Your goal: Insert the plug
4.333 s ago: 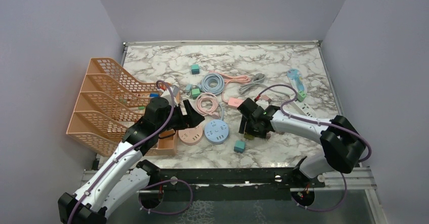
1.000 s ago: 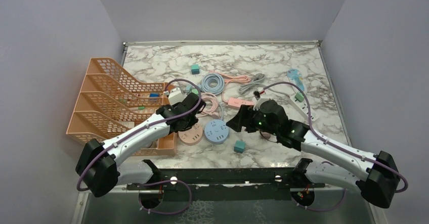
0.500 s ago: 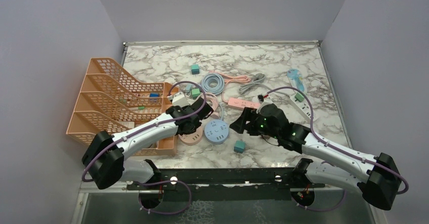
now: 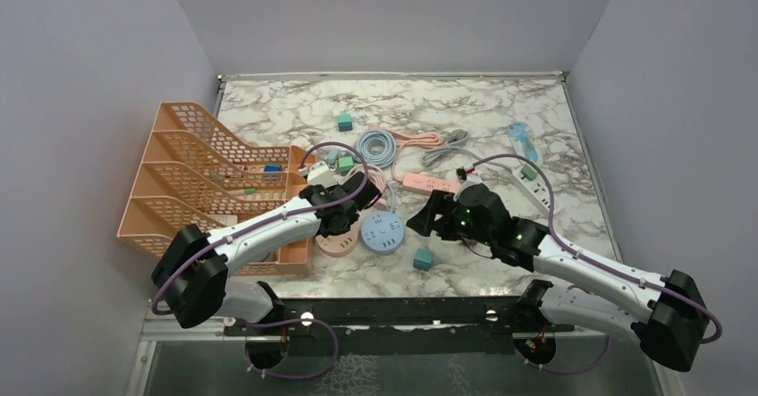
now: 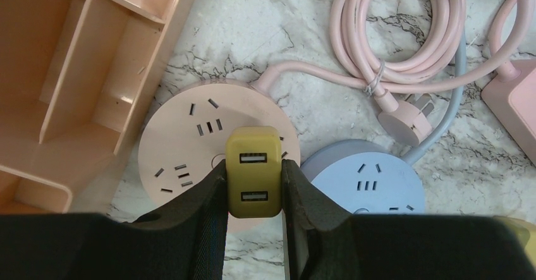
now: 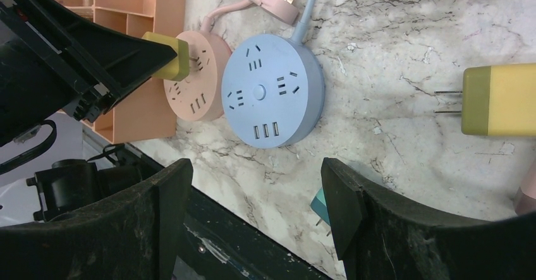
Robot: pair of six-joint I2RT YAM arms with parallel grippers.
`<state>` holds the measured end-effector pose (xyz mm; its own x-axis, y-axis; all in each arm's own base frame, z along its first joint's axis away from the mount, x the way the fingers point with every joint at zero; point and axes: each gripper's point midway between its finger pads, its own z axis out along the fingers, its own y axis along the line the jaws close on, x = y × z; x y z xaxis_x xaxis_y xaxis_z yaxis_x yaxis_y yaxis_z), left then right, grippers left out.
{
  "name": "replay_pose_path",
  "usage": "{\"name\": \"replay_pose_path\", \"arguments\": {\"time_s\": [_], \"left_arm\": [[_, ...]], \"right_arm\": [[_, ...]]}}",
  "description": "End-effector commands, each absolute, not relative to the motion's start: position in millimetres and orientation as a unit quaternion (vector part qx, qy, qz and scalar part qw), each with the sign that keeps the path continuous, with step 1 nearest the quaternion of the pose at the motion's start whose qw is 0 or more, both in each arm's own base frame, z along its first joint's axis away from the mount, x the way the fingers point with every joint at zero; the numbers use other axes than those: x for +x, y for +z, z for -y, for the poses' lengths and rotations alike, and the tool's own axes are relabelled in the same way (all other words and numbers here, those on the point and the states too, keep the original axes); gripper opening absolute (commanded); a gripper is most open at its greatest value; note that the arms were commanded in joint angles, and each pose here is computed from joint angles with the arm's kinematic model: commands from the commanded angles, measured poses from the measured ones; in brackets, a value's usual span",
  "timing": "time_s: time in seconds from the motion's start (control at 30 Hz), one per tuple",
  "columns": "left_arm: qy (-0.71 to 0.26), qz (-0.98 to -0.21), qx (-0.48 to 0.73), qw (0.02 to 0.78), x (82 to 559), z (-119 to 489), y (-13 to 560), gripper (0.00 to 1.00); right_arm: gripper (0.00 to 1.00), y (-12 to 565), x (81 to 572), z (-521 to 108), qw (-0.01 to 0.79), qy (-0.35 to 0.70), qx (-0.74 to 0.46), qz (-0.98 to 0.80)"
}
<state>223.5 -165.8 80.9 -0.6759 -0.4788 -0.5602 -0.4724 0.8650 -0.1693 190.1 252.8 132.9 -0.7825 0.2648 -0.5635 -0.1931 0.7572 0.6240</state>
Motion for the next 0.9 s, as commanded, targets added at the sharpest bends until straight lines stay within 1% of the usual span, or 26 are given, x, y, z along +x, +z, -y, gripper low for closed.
{"name": "replay_pose_path", "arguments": {"time_s": [0.0,0.4,0.87], "left_arm": [[0.004,-0.916,-0.260,0.304,224,168,75,0.00],[0.030,-0.918,-0.266,0.292,218,163,54,0.00],[0.040,-0.921,-0.272,0.275,209,181,34,0.00]], "right_arm": [[0.74,133,193,-251,0.335,0.339,0.030,-0.878],[0.74,128,193,-249,0.331,0.332,0.034,-0.883],[0.74,127,193,-247,0.331,0.326,0.038,-0.885]]}}
